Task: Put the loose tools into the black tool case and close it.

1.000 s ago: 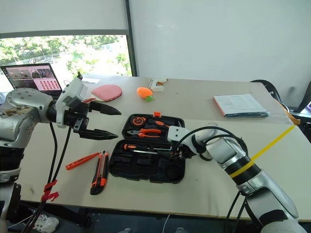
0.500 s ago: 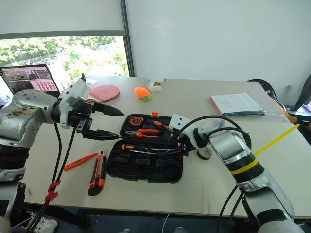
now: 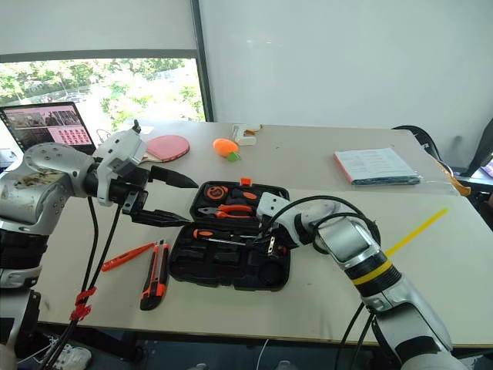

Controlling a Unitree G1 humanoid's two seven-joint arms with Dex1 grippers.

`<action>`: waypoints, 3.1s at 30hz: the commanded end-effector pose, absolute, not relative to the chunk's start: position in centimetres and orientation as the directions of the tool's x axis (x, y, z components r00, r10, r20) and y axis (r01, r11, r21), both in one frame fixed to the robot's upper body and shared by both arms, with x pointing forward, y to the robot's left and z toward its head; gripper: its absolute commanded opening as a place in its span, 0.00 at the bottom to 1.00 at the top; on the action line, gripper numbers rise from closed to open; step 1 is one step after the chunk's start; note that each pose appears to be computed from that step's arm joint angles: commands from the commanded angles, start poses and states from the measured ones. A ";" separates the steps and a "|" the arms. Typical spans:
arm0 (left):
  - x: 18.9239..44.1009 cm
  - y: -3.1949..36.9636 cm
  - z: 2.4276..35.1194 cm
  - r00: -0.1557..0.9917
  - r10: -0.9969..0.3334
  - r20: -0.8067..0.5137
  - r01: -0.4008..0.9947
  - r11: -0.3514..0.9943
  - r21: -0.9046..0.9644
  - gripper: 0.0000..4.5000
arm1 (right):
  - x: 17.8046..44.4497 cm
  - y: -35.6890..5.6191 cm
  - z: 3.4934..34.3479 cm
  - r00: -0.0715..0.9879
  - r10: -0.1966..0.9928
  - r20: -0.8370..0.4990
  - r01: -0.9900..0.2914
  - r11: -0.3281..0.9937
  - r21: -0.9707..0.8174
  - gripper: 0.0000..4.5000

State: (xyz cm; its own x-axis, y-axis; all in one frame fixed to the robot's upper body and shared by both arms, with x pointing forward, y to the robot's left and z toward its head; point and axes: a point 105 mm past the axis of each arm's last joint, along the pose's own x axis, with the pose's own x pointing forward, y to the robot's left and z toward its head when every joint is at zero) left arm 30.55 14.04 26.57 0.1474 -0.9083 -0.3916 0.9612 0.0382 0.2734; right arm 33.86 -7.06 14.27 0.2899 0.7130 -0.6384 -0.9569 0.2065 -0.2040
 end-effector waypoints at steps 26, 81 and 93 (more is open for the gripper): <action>30.1 13.9 27.5 0.158 -0.903 -0.399 0.946 0.024 0.322 1.00 | 35.0 -7.2 14.9 0.348 0.709 -0.614 -0.938 0.260 -0.231 0.01; 22.4 33.9 17.5 0.600 -0.337 -0.726 0.744 0.568 0.351 1.00 | 25.8 -10.3 25.2 0.191 0.961 -0.201 -0.936 0.117 -0.333 0.86; 27.0 32.5 18.3 0.595 -0.395 -0.700 0.765 0.545 0.343 1.00 | 23.9 -9.7 25.4 0.133 0.972 -0.194 -0.944 0.064 -0.324 0.98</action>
